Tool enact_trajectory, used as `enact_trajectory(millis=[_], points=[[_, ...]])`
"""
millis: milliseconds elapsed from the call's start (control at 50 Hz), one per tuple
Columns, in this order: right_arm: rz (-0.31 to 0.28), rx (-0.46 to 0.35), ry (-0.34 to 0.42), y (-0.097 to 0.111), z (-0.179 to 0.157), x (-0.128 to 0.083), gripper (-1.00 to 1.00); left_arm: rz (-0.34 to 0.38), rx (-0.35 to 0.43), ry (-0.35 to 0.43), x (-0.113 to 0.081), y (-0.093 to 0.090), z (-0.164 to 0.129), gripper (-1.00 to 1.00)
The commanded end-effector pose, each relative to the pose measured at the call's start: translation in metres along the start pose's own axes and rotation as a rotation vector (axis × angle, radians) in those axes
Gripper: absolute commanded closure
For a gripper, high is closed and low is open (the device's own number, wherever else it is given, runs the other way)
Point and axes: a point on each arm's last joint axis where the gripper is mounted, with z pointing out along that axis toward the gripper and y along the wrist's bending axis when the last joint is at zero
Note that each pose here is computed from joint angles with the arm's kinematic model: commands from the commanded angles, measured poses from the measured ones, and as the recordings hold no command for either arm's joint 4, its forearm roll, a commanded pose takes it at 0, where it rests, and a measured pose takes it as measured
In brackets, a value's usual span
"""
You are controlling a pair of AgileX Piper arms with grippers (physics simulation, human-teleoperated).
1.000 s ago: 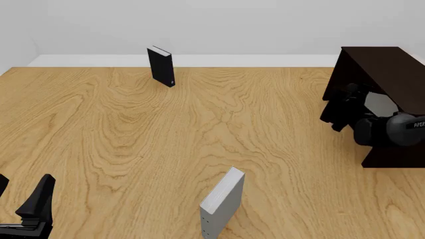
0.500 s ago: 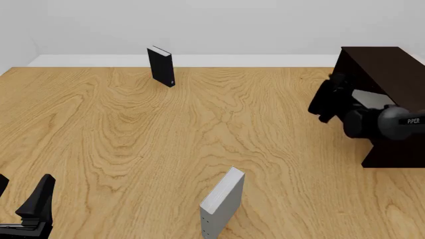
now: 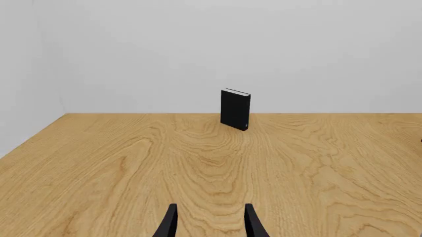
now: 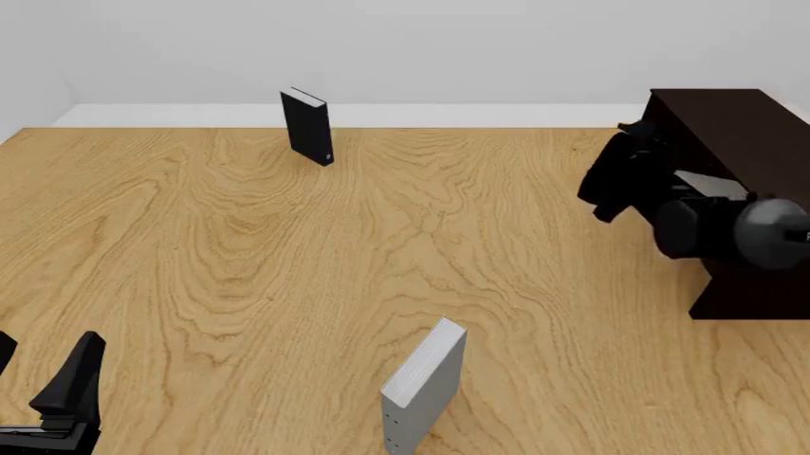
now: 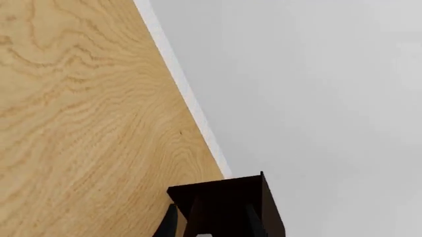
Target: Pick up the book on the right and place it on the cabinet shelf.
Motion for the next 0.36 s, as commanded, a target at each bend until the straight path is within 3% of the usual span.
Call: enact_trajectory(millis=[20,360], points=[[0.061,0.009,-0.040,-0.015,-0.020,-0.020,-1.00,0.000,0.000,0.000,0.000,0.000,0.000,-1.00],[0.124,-0.007,-0.075,-0.019,-0.043,-0.036,-1.00,0.000,0.000,0.000,0.000,0.000,0.000,-1.00]])
